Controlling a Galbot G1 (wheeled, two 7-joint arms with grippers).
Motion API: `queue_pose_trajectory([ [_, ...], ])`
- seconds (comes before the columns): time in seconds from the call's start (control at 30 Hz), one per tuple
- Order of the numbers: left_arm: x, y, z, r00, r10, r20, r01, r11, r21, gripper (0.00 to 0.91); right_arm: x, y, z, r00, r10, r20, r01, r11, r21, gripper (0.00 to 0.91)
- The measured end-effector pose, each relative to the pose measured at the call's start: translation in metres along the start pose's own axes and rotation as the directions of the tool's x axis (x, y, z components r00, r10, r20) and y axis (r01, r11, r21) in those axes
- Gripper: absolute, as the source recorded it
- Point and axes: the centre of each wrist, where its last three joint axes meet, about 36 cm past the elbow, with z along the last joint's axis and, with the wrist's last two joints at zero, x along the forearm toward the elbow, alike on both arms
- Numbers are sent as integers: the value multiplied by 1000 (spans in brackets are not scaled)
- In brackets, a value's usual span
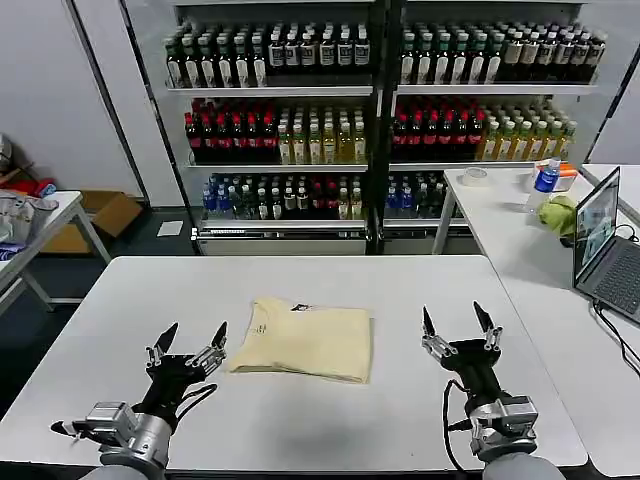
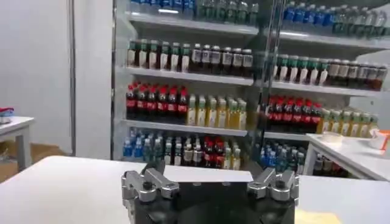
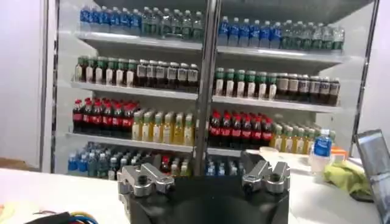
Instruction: Fold and organize the clothes.
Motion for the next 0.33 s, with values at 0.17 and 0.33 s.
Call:
queue_pose_trajectory([
  [0.17, 4, -1, -2, 1000, 12, 4, -12, 1000, -3, 907, 3, 0, -3, 1000, 0, -2, 0, 1000, 2, 907],
  [0.33, 7, -3, -5, 1000, 23, 10, -23, 1000, -4, 907, 4, -2, -5, 1000, 1, 3, -1, 1000, -3, 907],
])
